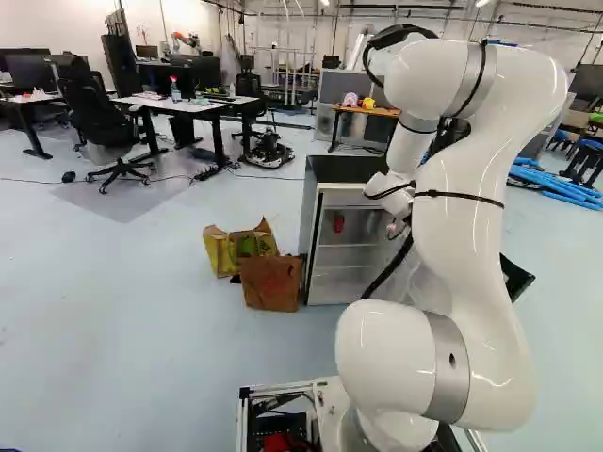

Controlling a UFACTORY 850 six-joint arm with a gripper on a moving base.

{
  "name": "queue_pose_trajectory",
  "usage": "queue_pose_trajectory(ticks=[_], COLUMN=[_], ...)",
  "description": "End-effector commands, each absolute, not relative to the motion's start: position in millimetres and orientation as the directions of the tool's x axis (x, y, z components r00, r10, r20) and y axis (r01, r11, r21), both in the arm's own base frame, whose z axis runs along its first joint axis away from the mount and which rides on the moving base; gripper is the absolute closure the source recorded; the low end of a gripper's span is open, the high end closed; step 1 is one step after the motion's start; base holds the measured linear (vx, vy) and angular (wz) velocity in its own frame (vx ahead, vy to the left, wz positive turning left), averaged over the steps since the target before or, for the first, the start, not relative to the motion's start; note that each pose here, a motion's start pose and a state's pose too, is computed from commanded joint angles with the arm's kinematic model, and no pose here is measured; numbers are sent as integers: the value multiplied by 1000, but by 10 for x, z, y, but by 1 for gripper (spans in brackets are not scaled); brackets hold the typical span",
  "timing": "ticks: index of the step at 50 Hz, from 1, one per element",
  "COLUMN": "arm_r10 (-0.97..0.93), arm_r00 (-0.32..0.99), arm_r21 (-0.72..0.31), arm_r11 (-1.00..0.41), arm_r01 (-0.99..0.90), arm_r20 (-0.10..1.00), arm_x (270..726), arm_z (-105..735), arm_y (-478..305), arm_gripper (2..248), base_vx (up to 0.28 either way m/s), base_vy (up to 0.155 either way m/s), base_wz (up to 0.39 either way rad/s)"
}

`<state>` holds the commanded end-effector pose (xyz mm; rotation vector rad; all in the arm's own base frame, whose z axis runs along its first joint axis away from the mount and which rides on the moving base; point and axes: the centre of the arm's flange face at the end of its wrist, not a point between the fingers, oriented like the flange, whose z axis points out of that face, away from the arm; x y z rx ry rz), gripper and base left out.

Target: Grab a drink from the fridge

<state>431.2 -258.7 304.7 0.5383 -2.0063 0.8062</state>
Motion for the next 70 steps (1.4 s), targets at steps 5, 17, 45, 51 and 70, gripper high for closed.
queue_pose_trajectory(ticks=[5,17,45,51,70], arm_r10=[-60,-51,-112,-137,-212], arm_r00=[-526,-547,-510,-481,-378], arm_r21=[-344,-368,-347,-333,-285], arm_r11=[693,688,609,560,369], arm_r01=[-633,-626,-714,-759,-885], arm_r20=[848,835,853,866,901], arm_x=[4346,4423,4295,4223,4003], arm_z=[3055,3072,3061,3065,3091], arm_y=[-2677,-2888,-2764,-2697,-2470], arm_gripper=[3,3,3,3,3], base_vx=[0,0,0,0,0], base_vy=[0,0,0,0,0], base_wz=[0,0,0,0,0])
